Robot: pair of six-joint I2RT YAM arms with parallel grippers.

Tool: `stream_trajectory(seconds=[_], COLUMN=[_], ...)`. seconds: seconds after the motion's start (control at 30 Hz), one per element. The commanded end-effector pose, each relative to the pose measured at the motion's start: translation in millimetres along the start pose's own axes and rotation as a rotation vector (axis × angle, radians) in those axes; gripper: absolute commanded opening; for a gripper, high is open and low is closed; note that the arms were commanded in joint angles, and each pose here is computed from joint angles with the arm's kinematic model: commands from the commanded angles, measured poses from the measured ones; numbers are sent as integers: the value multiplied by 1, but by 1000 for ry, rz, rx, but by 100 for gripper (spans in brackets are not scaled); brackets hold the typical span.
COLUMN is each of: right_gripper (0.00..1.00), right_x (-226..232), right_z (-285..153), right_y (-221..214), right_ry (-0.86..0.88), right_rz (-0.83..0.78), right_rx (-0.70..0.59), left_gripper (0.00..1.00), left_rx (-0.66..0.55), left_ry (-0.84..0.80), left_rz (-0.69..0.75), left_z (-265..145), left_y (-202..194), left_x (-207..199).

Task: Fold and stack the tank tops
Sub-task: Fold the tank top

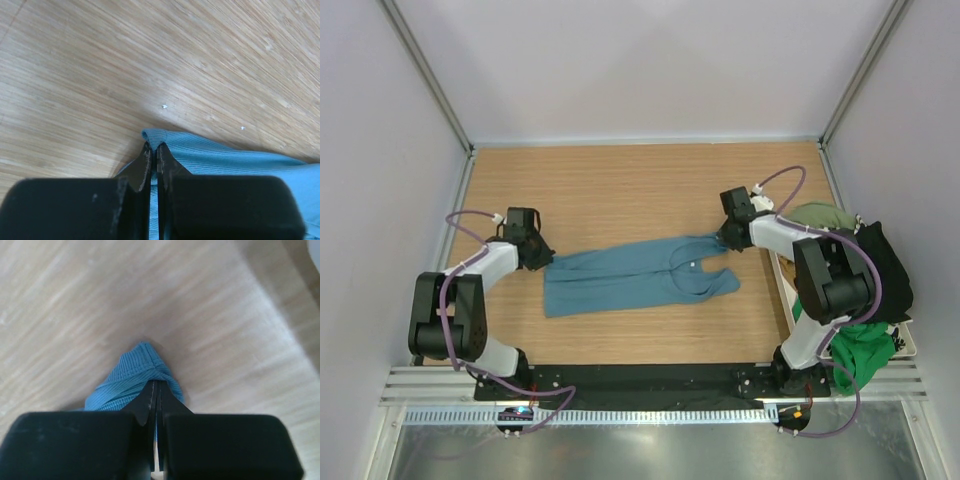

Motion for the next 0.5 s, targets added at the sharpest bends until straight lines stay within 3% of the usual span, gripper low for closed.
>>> stream_trajectory(seconds=[0.0,0.23,0.47], right_gripper=[1,1,1], right_x=[-1,60,115], right_z=[22,61,100], right_y=[1,44,64], right_ry=[-49,-34,40], right_rz=[-7,-1,7], right_rx=[109,122,139], left_gripper=[0,0,0], left_rx=[-45,-38,-34], left_ry=[-20,-108,-215], left_rz=[-39,-87,-159], left_z=[-10,-19,-33], left_y=[6,-13,-57], left_x=[-1,-8,-12])
Point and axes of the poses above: each gripper's point midway between its finger pads, its own z axis out along the fingers, its own x axis along the line the jaws close on, y = z × x, the point moved 2 cm from there along -z, back along the fingers, and after that the axes turned 13 degrees about z, right-handed, at the moved point
